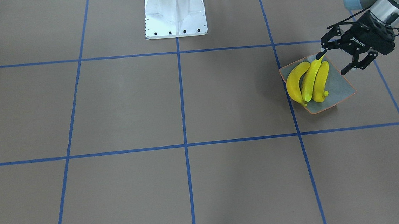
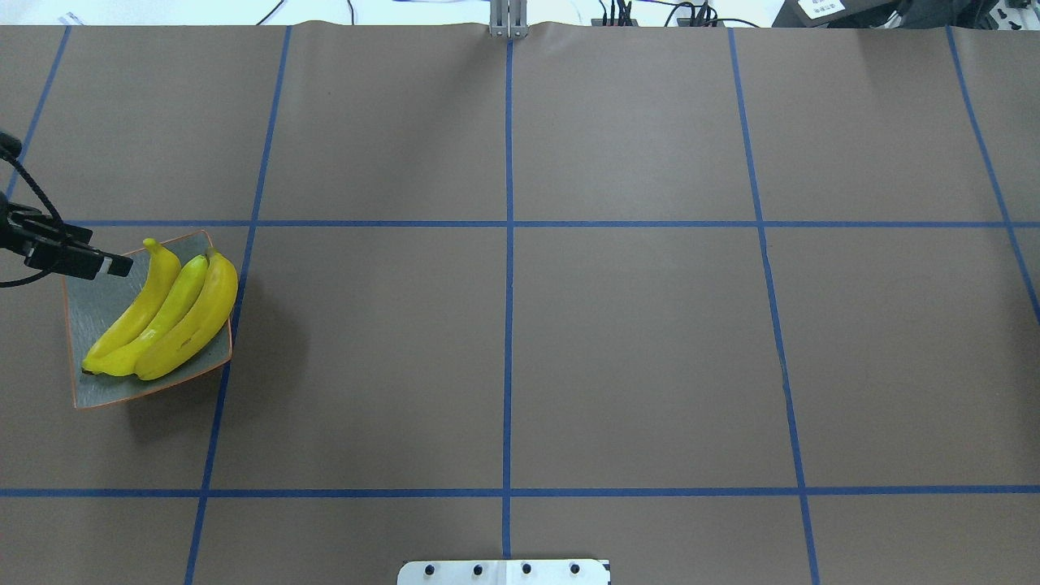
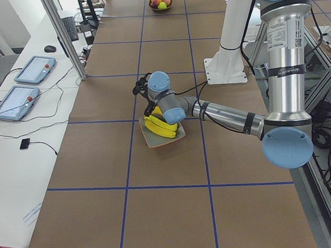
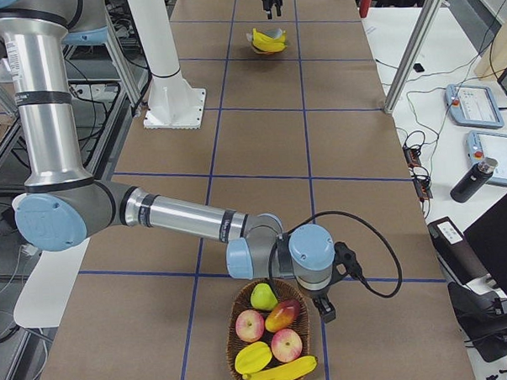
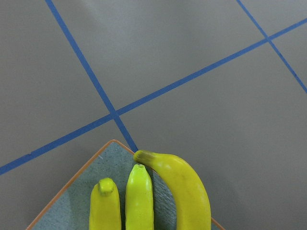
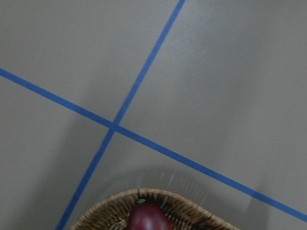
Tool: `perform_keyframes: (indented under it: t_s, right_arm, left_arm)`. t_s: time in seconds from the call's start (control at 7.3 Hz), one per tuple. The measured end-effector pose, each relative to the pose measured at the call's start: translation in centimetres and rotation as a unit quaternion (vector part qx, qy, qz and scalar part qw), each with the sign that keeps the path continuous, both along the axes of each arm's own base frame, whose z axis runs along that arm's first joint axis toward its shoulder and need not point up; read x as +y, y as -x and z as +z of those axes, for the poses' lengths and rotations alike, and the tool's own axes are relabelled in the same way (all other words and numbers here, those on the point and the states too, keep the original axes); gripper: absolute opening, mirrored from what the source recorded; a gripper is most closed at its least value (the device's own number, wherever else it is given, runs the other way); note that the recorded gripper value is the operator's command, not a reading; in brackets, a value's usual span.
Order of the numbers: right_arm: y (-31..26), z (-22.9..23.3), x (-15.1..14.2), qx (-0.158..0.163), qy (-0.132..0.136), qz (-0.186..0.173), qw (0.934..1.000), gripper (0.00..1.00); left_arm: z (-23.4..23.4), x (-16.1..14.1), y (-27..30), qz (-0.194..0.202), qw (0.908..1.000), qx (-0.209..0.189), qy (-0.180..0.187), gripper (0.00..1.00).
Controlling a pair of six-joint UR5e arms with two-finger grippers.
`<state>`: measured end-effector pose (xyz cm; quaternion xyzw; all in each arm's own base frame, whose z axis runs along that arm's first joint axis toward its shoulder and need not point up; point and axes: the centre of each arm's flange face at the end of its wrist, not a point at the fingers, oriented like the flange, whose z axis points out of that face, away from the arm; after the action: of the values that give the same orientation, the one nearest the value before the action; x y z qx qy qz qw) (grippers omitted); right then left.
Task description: Transfer all bananas from basket to plate
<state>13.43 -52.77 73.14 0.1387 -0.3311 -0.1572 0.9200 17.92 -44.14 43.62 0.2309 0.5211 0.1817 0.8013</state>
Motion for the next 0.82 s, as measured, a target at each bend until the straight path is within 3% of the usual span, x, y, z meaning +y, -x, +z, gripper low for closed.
perform_keyframes:
  t_s: [0.27, 0.55, 0.82]
  right_arm:
    - [-1.1, 6.1, 0.3, 0.029, 0.005, 0.022, 0.9993, 1.0]
    - [-1.5, 12.1, 2.6, 0.059, 0.007, 0.064, 0.9962, 0.98]
    - [-1.5, 14.2, 3.8, 0.061, 0.024, 0.114, 0.9914, 0.96]
  left_arm:
    - [-0.5, 0.0, 0.0, 0.0, 1.0, 0.003, -0.004, 1.0]
    - [-0.7, 0.0, 0.0, 0.0, 1.0, 0.004, -0.006, 1.0]
    - [-0.8, 0.0, 0.0, 0.0, 1.0, 0.004, -0.008, 1.0]
